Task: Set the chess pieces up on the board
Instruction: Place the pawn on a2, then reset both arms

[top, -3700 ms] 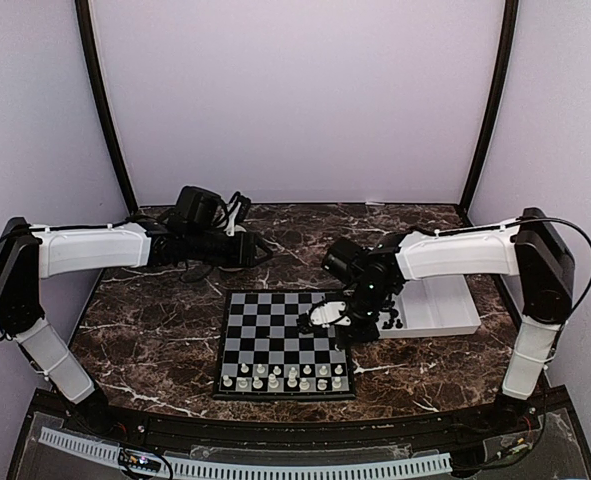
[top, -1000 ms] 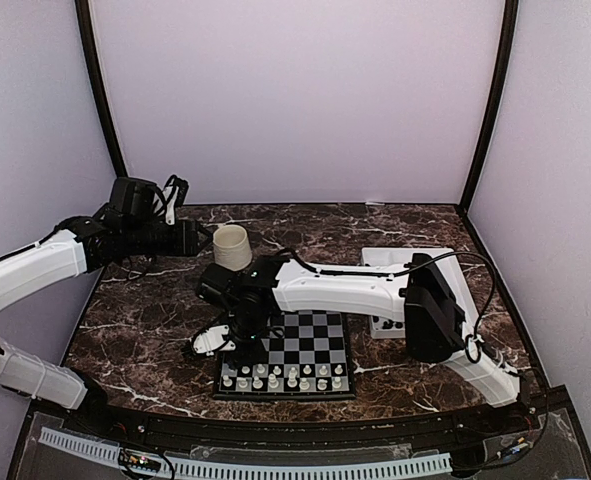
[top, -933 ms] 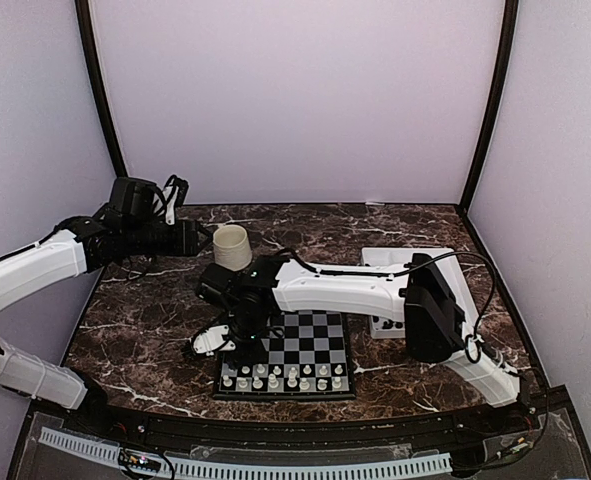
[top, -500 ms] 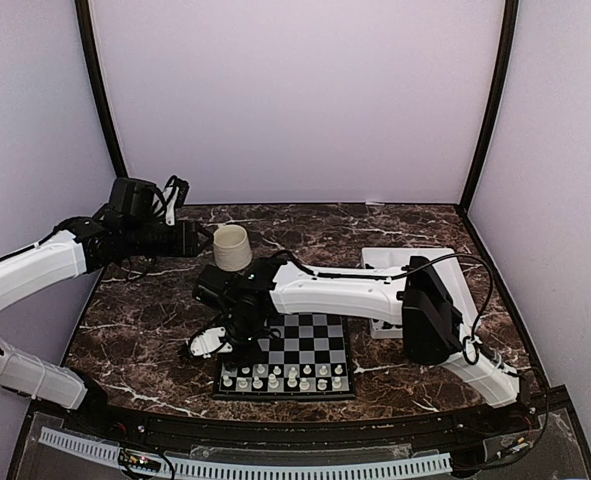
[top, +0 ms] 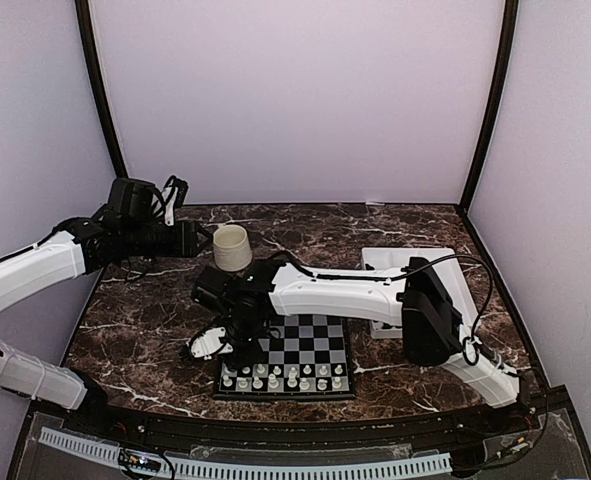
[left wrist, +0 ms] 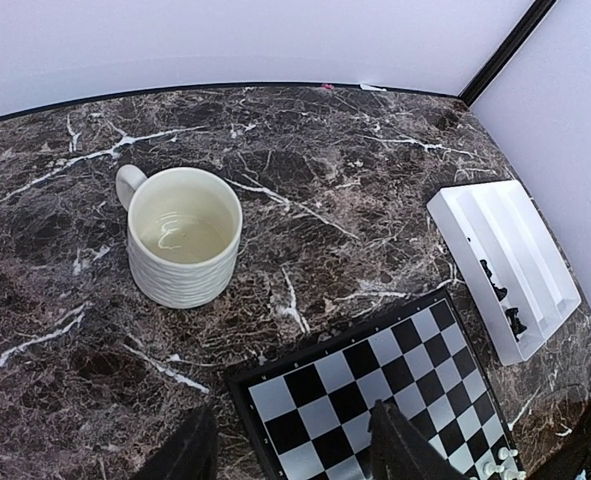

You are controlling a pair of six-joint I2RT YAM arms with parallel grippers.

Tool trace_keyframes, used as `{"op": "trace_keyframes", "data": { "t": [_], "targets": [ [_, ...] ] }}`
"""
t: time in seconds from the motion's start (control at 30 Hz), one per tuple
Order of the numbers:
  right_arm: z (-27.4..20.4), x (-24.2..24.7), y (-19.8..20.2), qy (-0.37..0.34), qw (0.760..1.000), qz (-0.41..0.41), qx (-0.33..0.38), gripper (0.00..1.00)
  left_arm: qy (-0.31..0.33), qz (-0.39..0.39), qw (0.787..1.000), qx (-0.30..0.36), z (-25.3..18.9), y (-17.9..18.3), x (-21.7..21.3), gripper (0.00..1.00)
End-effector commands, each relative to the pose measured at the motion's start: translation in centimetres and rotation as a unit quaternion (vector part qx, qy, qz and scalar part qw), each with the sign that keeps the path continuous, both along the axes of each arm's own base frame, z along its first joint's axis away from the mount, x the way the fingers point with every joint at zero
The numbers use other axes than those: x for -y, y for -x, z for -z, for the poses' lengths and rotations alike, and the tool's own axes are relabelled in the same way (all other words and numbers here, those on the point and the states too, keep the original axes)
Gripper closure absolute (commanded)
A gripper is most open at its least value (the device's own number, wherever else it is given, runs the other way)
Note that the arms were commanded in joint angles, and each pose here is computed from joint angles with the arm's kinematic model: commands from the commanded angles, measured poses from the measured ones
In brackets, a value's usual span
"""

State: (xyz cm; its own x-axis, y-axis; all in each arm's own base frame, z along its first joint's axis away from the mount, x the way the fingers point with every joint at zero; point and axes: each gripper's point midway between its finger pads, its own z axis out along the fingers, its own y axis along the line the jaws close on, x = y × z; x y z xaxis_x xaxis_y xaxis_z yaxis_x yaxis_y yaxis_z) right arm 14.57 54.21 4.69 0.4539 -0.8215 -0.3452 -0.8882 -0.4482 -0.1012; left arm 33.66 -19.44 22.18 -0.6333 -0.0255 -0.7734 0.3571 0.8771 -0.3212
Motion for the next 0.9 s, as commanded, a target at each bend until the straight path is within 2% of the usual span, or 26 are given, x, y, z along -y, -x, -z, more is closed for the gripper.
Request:
{"op": "trace_keyframes", "data": {
  "t": [0.0, 0.3, 0.43, 0.57, 0.63, 0.67, 0.77, 0.8, 0.83, 0.87],
  "targets": [
    [-3.1, 0.0, -1.6, -0.023, 0.999, 0.004, 0.045, 0.73, -0.006, -0.008, 1.0, 0.009, -0.2, -0.1, -0.6, 0.45],
    [-11.6, 4.0, -3.5, -0.066, 0.997, 0.022, 0.045, 0.71, -0.028, 0.003, 0.999, 0.033, -1.6, -1.1, -0.3, 0.44],
    [-15.1, 8.0, -7.4, -0.099, 0.989, 0.093, 0.052, 0.7, -0.048, 0.006, 0.998, 0.044, -3.1, -1.7, -0.4, 0.43],
    [-18.8, 13.6, -13.6, -0.145, 0.966, 0.204, 0.07, 0.69, -0.089, -0.012, 0.993, 0.078, -4.6, -2.7, -1.5, 0.41],
    [-20.7, 17.4, -17.2, -0.176, 0.943, 0.271, 0.085, 0.68, -0.107, -0.032, 0.989, 0.098, -5.5, -3.3, -2.4, 0.36],
    [-21.9, 19.4, -18.9, -0.196, 0.927, 0.305, 0.098, 0.65, -0.11, -0.038, 0.987, 0.108, -6.0, -3.6, -2.6, 0.3],
    [-25.8, 26.6, -22.8, -0.261, 0.868, 0.403, 0.126, 0.44, -0.129, -0.059, 0.981, 0.133, -7.2, -4.2, -3.4, 0.2],
    [-26.7, 29.0, -23.9, -0.28, 0.844, 0.437, 0.133, 0.2, -0.133, -0.066, 0.979, 0.138, -7.6, -4.5, -3.6, 0.16],
    [-27.8, 31.5, -25.0, -0.302, 0.813, 0.476, 0.142, 0.04, -0.137, -0.069, 0.978, 0.145, -8.0, -4.7, -3.7, 0.13],
    [-28.3, 34.2, -26.1, -0.319, 0.778, 0.52, 0.151, 0.02, -0.144, -0.077, 0.976, 0.146, -7.9, -5.0, -4.0, 0.1]
  ]
}}
